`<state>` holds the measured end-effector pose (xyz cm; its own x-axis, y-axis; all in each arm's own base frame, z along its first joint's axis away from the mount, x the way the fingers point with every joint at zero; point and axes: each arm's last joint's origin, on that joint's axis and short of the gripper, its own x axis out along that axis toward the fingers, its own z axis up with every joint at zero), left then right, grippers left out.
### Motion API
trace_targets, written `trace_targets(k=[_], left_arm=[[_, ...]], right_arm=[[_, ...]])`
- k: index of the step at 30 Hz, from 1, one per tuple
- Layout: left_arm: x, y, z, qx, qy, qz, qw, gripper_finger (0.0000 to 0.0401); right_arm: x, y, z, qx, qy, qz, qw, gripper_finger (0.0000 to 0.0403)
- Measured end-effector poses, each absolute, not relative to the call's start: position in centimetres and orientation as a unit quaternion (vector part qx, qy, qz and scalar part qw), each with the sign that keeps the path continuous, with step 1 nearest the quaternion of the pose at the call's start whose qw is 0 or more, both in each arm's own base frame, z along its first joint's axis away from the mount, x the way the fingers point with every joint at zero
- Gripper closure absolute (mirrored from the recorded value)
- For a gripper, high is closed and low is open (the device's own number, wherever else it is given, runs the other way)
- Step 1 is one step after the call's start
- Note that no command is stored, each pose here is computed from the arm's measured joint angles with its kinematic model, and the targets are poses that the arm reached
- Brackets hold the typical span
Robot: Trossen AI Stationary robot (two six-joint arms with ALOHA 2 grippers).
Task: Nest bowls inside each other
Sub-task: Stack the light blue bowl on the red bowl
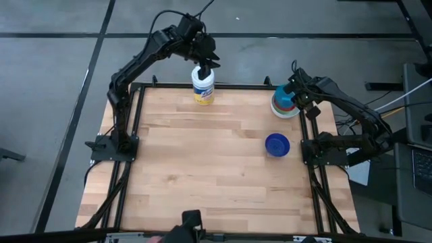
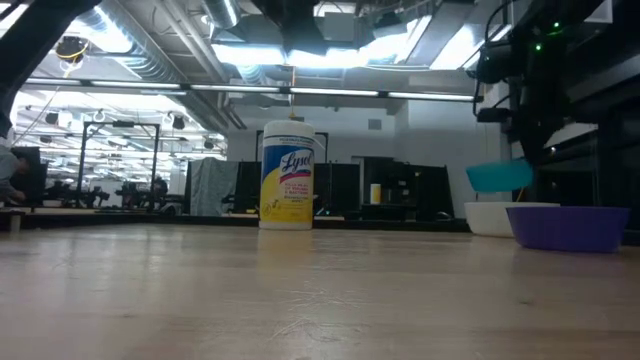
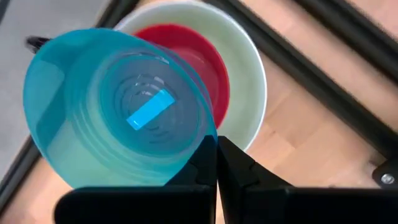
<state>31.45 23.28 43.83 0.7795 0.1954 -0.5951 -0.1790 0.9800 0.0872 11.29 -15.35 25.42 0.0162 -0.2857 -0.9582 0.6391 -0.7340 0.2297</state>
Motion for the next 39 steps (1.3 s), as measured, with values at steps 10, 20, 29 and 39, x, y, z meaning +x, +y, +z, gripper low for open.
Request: trace_targets(k=[10, 20, 29, 39], left_arm=[[31.0, 24.3, 43.9, 0.012, 0.308, 0.11, 0.945, 0.0256], [30.9, 24.3, 43.9, 0.014, 0.308, 0.111, 0.945, 0.0256], [30.9, 24.3, 43.9, 0.014, 0.308, 0.111, 0.945, 0.0256], [30.9, 24.3, 43.9, 0.014, 0.308, 0.111, 0.945, 0.0256]], right_arm=[[11.5, -14.9, 22.6, 0.645, 0.132, -0.68, 0.322, 0.0403], [11.3, -14.7, 21.5, 0.64, 0.129, -0.692, 0.309, 0.0403], [11.2, -15.1, 22.0, 0.627, 0.09, -0.698, 0.332, 0.0377], [10.9, -14.9, 22.6, 0.621, 0.075, -0.701, 0.343, 0.0216]])
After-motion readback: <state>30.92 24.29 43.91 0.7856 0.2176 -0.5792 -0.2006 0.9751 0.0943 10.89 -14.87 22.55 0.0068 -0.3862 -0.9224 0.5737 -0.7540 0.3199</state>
